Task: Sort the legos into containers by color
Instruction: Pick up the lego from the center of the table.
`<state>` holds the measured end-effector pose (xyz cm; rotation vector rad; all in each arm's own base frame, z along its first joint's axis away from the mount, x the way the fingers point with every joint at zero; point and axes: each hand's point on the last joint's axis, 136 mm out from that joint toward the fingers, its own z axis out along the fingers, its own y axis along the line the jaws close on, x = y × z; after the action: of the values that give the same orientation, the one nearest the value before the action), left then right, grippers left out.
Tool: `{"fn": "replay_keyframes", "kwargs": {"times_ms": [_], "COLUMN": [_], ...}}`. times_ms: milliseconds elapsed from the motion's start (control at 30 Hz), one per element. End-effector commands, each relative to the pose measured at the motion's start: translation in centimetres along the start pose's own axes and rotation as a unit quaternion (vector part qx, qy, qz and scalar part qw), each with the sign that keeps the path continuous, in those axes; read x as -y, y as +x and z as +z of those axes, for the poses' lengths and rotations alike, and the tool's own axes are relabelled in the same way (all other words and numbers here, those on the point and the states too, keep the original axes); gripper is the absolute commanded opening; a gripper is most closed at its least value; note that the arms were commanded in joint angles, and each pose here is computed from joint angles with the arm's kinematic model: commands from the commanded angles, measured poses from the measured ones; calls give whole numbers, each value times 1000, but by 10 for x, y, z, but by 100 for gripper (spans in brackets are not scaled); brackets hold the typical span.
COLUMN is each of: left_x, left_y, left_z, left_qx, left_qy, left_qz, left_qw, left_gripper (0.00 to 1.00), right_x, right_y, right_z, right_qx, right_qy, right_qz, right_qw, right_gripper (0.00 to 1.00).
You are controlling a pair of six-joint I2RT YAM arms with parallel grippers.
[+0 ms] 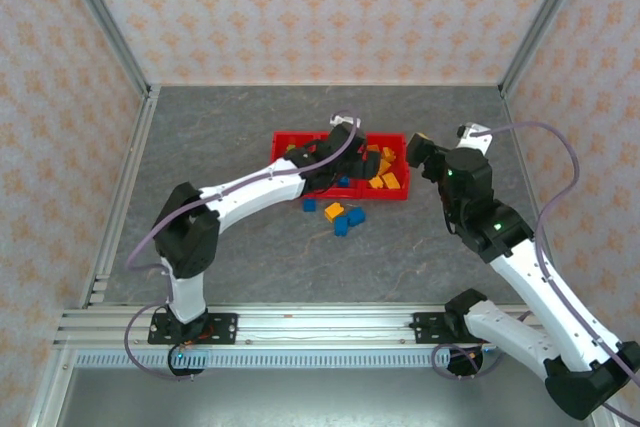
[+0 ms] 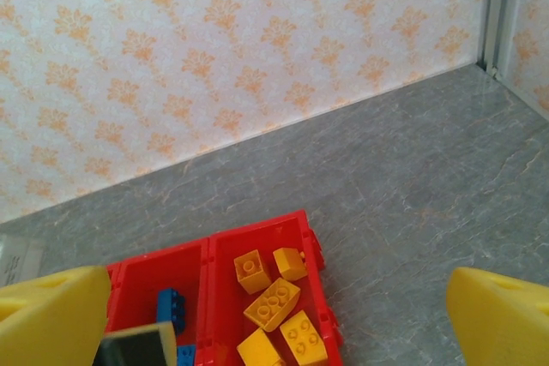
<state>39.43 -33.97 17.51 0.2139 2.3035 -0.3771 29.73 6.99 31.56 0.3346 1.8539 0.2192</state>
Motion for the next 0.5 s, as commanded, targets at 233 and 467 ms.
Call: {"fn": "replay_keyframes", "kwargs": {"times_ms": [233,467], "left_x": [22,27], "left_y": [76,108], "left_z": [-4,5], "left_qx": [-87,-142], "left_qy": [-8,5], "left_qz": [169,218], "left_qw": [982,966], "left_gripper": [99,96], "right_x": [-18,-17], "right_y": [1,-5], "right_z": [9,4], "right_qx": [-6,5], "right_qy": [-36,-39], "right_qz": [23,25], "right_qw": [999,999], "right_gripper": [100,100]}}
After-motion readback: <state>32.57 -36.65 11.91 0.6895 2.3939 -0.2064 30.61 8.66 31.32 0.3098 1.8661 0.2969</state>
